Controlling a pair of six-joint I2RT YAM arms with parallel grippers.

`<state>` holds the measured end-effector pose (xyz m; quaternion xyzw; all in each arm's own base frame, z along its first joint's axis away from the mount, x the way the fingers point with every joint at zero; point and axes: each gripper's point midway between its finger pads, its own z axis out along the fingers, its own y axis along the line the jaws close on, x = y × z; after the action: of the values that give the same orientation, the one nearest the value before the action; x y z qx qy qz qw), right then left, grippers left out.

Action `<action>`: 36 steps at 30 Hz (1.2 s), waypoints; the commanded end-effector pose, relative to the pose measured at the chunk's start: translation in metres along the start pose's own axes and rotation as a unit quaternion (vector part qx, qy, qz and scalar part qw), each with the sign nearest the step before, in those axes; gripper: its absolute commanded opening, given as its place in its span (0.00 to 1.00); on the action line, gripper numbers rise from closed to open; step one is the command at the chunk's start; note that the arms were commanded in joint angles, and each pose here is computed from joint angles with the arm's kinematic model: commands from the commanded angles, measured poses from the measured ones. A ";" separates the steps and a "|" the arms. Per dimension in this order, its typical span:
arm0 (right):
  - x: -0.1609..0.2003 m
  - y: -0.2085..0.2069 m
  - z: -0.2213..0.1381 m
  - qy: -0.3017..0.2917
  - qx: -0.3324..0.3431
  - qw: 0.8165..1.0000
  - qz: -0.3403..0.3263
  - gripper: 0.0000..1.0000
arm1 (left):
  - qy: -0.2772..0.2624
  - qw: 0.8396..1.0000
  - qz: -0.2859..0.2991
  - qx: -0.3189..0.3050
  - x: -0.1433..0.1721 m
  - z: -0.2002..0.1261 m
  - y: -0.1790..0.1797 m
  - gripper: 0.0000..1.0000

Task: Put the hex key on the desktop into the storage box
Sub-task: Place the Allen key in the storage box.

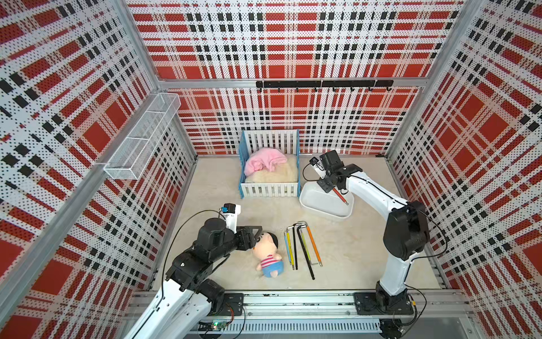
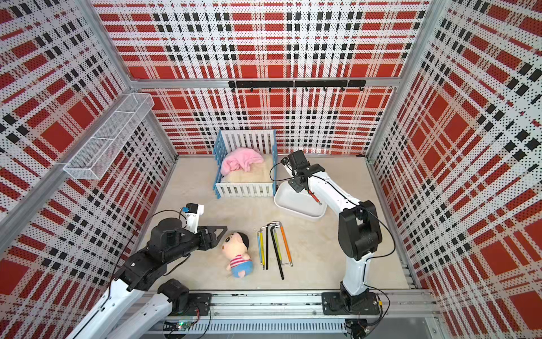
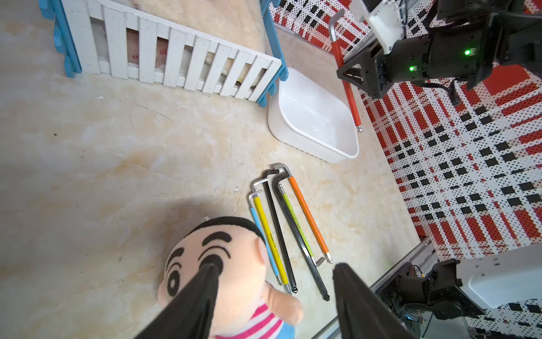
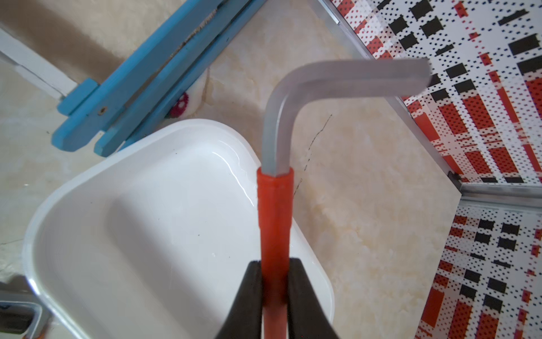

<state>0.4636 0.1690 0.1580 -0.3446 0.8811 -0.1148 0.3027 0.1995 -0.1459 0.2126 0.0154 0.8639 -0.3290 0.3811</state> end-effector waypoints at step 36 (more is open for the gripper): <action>0.040 0.054 0.054 0.064 0.023 0.989 -0.128 0.00 | -0.021 1.000 0.001 0.008 -0.010 -0.005 -0.003 0.68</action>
<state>0.4381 0.1778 0.0708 -0.4413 0.8498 -0.1856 0.2206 0.2002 -0.1437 0.2145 0.0112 0.8618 -0.3305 0.3845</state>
